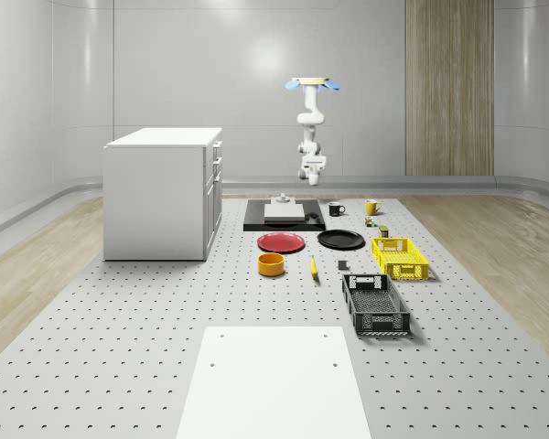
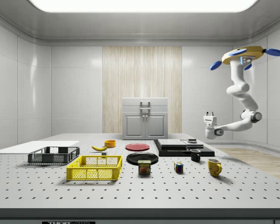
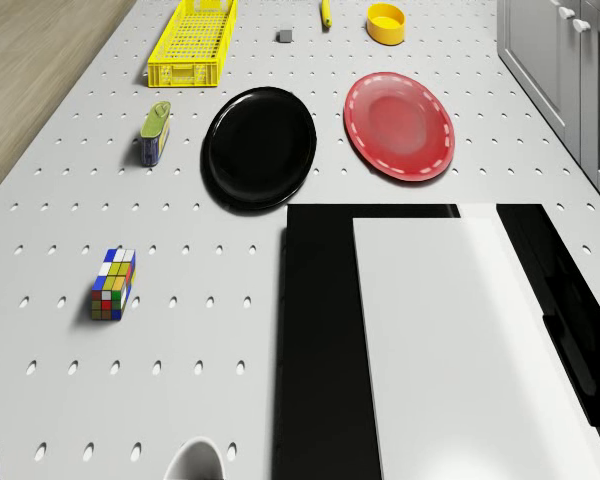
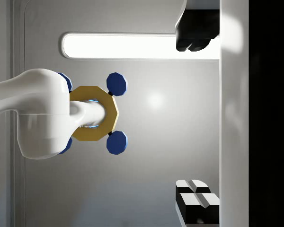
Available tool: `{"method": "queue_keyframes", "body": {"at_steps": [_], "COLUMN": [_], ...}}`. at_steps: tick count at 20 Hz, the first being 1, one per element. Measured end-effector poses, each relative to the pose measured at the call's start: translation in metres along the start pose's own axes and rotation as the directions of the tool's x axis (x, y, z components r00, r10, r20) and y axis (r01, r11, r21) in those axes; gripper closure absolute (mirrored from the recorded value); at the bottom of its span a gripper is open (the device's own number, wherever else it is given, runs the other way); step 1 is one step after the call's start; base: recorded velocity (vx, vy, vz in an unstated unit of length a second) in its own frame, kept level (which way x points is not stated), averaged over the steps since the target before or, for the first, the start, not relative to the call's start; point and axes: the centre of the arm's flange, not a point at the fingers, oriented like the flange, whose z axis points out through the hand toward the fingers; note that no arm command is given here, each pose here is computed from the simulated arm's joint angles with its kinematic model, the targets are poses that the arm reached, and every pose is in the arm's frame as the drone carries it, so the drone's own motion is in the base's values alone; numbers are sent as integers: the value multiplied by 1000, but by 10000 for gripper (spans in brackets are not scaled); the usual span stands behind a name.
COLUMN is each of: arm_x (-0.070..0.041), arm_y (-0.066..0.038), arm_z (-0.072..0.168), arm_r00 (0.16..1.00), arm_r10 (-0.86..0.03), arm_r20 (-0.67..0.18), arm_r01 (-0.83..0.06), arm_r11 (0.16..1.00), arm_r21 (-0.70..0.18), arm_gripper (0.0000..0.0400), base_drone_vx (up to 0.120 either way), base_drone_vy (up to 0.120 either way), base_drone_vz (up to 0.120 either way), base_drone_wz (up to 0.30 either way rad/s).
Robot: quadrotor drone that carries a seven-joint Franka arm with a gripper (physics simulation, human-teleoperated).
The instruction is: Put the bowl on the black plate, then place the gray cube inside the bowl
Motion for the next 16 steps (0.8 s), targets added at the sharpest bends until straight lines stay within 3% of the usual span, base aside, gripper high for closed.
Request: {"method": "queue_keyframes", "body": {"at_steps": [16], "arm_x": [-1], "arm_y": [0], "arm_z": [-1], "arm_r00": [1000], "arm_r10": [0], "arm_r20": [-12], "arm_r01": [0], "arm_r11": [1000], "arm_r21": [6], "arm_gripper": [0], "base_drone_vx": [120], "base_drone_vy": [-120], "base_drone_vz": [0], "base_drone_wz": [0]}}
